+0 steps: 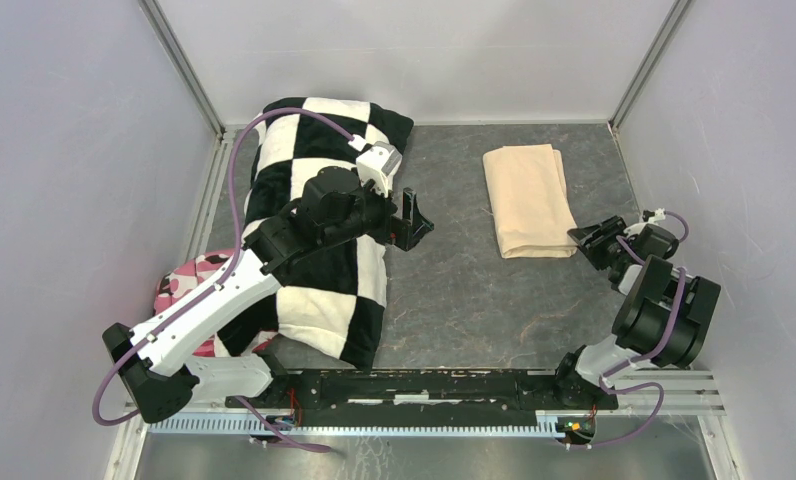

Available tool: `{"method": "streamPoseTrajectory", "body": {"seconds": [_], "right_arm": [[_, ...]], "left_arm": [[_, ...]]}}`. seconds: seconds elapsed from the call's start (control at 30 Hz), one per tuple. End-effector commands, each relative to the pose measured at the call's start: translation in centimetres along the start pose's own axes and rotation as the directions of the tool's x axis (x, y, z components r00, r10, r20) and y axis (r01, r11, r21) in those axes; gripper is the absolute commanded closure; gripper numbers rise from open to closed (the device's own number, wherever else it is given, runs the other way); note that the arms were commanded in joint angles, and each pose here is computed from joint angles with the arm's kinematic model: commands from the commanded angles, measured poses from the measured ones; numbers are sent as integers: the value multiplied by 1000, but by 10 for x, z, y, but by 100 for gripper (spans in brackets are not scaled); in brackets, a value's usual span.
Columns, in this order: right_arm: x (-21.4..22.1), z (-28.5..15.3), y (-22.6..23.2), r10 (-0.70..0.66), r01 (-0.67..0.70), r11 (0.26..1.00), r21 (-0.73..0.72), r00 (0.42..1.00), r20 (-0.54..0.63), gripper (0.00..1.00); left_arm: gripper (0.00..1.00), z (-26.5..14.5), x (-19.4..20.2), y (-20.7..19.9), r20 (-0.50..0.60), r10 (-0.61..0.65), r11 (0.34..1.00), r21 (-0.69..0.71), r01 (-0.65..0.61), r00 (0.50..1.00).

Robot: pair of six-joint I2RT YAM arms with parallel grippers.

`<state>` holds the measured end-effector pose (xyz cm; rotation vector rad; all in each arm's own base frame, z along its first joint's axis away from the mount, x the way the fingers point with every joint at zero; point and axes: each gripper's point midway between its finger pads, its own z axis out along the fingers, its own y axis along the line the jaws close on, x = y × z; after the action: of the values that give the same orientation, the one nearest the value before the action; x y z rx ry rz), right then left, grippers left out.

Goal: Open and lay out the surgical kit
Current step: Open the surgical kit at the center of the board.

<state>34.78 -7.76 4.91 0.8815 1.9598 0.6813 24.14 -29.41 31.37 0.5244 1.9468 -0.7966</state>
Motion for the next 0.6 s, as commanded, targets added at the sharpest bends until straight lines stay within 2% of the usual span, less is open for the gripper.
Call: {"method": "streamPoseTrajectory", "body": {"seconds": [0.0, 0.1, 0.23, 0.3, 0.37, 0.5, 0.57], "right_arm": [[-21, 3, 17, -30, 34, 996, -77, 998, 60, 50], [-27, 1, 23, -45, 53, 994, -93, 996, 81, 67], [-33, -1, 37, -134, 144, 985, -98, 986, 104, 98], [-39, 0, 45, -239, 246, 968, -57, 965, 110, 100], [-40, 1, 60, -386, 389, 921, -8, 916, 106, 100], [-36, 5, 98, -658, 652, 753, 90, 750, 70, 100], [-21, 9, 122, -753, 748, 658, 86, 656, 49, 100]], "left_arm": [[0, -1, -7, -6, 22, 19, 999, 30, -19, 1000], [0, -2, -7, -6, 23, 17, 999, 29, -18, 1000], [0, -1, -6, -5, 23, 16, 1000, 25, -16, 1000], [0, 0, -6, -5, 21, 13, 1000, 27, -13, 1000], [0, 1, -6, -6, 22, 8, 999, 31, -9, 1000], [0, 0, -10, -8, 41, 0, 999, 35, -1, 999], [0, -2, -14, -6, 62, -7, 1000, 21, 5, 998]]}}
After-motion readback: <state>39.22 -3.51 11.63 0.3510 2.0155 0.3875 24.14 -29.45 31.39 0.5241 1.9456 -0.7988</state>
